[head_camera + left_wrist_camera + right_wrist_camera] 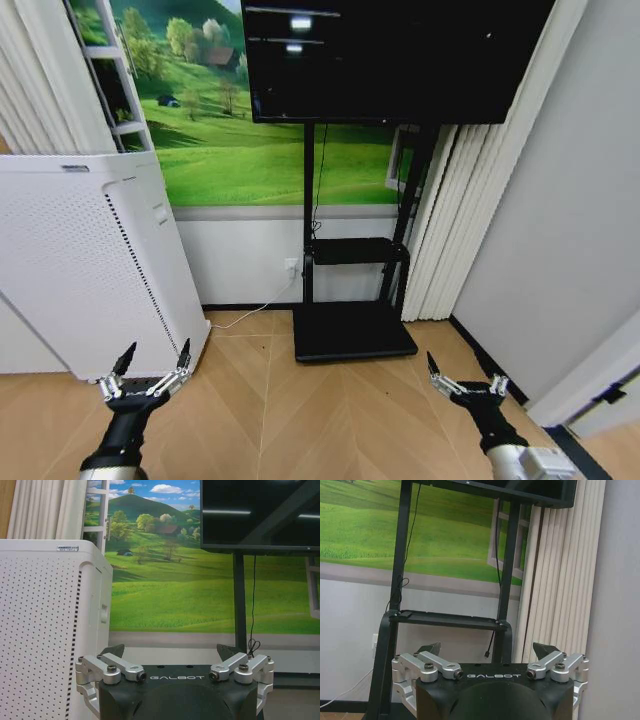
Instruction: Pick up the trash bin and place the garbage on the floor into it.
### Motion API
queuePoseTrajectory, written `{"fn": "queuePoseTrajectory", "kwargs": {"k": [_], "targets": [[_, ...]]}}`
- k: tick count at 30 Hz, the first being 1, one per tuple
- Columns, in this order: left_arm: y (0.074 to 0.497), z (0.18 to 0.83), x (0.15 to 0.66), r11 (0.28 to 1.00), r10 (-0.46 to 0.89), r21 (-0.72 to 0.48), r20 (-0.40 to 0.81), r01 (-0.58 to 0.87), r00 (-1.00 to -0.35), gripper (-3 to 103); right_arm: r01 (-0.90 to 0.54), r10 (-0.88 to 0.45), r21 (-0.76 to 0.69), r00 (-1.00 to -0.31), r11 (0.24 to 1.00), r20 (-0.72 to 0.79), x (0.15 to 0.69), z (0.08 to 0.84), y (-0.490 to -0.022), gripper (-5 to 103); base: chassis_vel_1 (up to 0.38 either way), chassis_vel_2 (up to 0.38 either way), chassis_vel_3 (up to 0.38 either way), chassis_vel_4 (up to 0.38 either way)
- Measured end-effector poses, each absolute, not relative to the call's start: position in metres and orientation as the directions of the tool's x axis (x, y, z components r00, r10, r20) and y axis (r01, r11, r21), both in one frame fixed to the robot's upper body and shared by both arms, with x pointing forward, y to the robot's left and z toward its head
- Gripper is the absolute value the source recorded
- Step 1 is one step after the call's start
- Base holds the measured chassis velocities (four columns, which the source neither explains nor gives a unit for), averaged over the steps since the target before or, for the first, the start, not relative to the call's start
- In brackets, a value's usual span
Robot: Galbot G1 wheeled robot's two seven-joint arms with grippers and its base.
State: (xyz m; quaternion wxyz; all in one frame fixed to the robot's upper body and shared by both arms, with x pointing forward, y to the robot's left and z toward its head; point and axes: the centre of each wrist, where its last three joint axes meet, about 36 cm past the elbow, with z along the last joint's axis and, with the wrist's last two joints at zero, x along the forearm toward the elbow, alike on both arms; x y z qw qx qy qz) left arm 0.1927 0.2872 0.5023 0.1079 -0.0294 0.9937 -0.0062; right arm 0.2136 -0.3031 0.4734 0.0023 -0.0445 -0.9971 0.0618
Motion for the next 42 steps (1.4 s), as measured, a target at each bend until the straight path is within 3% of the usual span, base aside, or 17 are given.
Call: {"fn": "queuePoseTrajectory", "kwargs": {"k": [42], "targets": [[0.2872, 0.5023, 0.1927, 0.998, -0.060, -0.019, -0.214, -0.057, -0.975, 100, 0.088, 0.089, -0.123, -0.996, 0.988, -0.001, 0.2136, 0.4734, -0.3031, 100, 0.000, 0.000, 0.000, 0.000]]}}
